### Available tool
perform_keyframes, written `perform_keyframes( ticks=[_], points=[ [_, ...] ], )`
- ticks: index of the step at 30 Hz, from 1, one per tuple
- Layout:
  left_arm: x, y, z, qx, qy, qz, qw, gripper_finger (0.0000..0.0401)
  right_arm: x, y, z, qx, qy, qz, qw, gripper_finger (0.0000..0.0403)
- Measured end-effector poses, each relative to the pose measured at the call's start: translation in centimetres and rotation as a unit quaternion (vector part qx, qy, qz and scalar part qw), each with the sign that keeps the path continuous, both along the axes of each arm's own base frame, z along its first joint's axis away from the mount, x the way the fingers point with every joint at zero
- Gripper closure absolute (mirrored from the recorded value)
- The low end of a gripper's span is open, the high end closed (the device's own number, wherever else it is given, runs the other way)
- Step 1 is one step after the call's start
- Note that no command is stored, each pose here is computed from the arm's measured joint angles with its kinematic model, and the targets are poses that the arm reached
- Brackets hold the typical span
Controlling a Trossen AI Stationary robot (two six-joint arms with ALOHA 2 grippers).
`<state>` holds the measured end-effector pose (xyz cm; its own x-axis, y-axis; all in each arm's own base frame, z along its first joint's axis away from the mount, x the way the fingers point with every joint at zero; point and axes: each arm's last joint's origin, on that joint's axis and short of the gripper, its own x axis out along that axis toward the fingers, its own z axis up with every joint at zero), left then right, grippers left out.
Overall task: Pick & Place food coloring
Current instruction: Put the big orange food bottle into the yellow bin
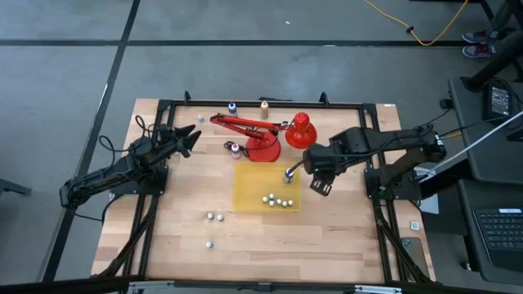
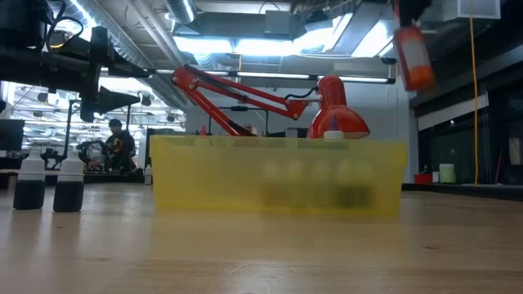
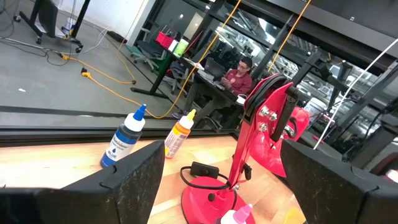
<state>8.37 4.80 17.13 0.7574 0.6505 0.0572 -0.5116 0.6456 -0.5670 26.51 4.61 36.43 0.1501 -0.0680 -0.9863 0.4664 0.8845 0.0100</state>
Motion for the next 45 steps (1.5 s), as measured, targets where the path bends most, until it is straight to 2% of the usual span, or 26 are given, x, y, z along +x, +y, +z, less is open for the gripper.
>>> perform_keyframes(
  ticks=[4, 10, 15, 24, 34, 37, 45],
  points=[
    [0.0, 0.0, 0.0, 0.000, 0.000, 0.000, 1.000, 0.0090, 2.2, 0.6, 0.9, 0.002, -0.015, 0.050, 0.999, 0.0283],
    [0.0, 0.0, 0.0, 0.000, 0.000, 0.000, 1.000, 0.0090, 6.2, 0.6, 0.5, -0.005, -0.046, 0.083, 0.995, 0.0283],
    [0.0, 0.0, 0.0, 0.000, 0.000, 0.000, 1.000, 0.0089, 8.9, -0.2, -0.7, -0.010, -0.079, 0.094, 0.992, 0.0282],
    [0.0, 0.0, 0.0, 0.000, 0.000, 0.000, 1.000, 0.0090, 12.1, -2.2, -4.2, -0.021, -0.070, 0.097, 0.993, 0.0282],
    [0.0, 0.0, 0.0, 0.000, 0.000, 0.000, 1.000, 0.0089, 14.1, -3.8, -6.9, -0.026, -0.082, 0.091, 0.992, 0.0281],
    [0.0, 0.0, 0.0, 0.000, 0.000, 0.000, 1.000, 0.0090, 14.0, -3.9, -8.4, -0.014, -0.065, 0.083, 0.994, 0.0281],
    [0.0, 0.0, 0.0, 0.000, 0.000, 0.000, 1.000, 0.0089, 13.8, -4.8, -9.9, -0.014, -0.057, 0.085, 0.995, 0.0281]
  ],
)
